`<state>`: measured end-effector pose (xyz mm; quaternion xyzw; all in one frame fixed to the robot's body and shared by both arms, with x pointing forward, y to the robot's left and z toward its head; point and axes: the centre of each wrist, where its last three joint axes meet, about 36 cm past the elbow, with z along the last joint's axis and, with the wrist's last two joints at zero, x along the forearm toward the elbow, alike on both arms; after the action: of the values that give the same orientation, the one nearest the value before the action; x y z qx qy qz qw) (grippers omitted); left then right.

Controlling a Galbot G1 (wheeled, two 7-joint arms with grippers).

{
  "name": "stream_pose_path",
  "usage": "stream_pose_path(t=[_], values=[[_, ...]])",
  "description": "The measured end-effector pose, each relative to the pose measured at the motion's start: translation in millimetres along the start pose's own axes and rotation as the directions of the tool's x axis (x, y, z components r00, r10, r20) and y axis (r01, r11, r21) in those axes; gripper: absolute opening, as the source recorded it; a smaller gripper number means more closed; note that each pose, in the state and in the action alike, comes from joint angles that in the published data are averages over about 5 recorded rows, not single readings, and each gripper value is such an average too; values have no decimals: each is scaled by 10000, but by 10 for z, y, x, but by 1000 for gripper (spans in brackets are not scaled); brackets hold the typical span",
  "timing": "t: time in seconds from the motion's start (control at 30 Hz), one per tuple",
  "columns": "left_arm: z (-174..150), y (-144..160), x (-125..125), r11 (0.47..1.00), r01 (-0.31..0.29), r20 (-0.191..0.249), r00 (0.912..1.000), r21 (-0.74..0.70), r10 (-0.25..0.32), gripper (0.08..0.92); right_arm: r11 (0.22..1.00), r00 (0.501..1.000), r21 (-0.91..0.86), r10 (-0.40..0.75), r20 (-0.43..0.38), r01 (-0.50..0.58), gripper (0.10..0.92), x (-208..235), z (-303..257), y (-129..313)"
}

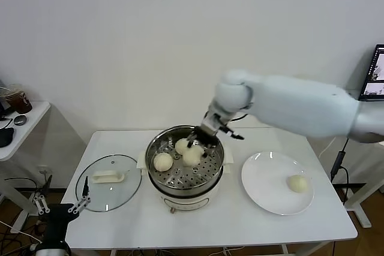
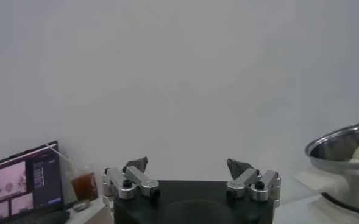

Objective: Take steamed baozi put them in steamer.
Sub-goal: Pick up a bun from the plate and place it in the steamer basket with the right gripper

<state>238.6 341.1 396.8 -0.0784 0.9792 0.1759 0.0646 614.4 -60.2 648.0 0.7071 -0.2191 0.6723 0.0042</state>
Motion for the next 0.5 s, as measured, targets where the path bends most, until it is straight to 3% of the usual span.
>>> stream_pose_path(t=[0.5], values=[[31, 21, 17, 9999, 133, 23, 9999, -23, -133, 823, 9582, 9952, 2723, -961, 188, 874, 526, -571, -219, -178]])
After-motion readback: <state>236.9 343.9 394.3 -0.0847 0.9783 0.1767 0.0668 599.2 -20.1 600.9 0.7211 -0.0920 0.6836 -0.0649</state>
